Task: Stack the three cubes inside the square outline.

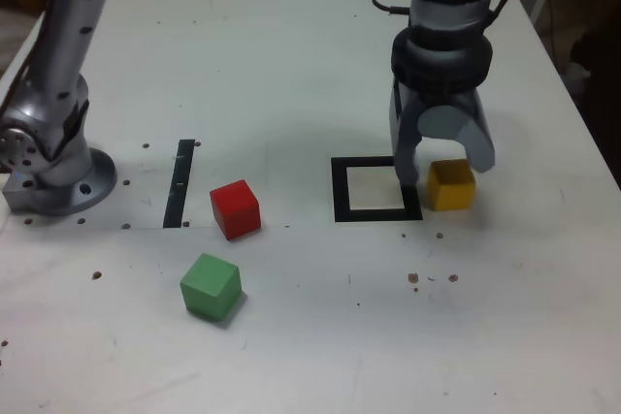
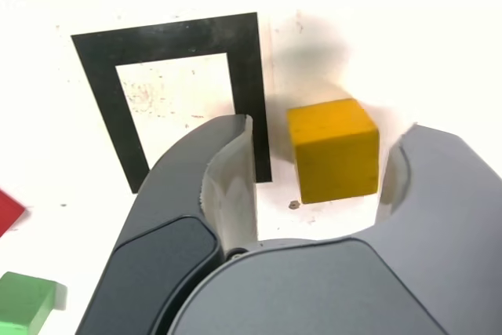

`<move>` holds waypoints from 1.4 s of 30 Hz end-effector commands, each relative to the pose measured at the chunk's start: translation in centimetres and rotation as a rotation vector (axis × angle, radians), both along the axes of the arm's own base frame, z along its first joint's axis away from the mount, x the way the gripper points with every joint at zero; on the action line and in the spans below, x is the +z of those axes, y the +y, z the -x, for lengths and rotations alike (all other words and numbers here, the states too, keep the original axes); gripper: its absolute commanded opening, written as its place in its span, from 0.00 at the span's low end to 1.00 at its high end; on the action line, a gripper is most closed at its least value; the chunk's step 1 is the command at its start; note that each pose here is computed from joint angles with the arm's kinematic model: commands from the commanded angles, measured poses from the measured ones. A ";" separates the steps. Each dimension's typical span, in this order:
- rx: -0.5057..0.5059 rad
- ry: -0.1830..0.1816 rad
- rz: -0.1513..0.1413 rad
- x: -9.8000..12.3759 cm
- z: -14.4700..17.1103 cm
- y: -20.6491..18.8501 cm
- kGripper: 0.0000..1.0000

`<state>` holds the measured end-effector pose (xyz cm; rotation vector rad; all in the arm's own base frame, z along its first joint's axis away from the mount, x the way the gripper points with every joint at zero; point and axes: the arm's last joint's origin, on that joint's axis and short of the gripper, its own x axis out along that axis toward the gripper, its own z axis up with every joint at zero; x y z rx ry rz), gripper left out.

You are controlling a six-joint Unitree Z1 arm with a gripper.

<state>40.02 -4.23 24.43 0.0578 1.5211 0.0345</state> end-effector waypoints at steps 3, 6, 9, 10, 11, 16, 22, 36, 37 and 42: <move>0.008 -0.007 -0.004 0.3 0.6 0.0 1.00; 0.017 0.016 -0.008 0.2 1.2 0.2 1.00; 0.031 0.081 -0.008 0.1 2.2 0.7 1.00; 0.034 0.105 -0.008 0.2 2.6 0.8 1.00; 0.038 0.133 -0.007 0.4 3.2 1.0 1.00; 0.036 0.167 -0.009 2.6 5.6 1.1 1.00; 0.036 0.140 -0.006 4.9 9.0 0.1 1.00; 0.148 0.278 0.035 3.3 17.1 -2.3 0.99; 0.156 0.292 0.040 2.9 17.5 -2.5 0.99; 0.170 0.288 0.066 0.6 19.0 -2.8 0.99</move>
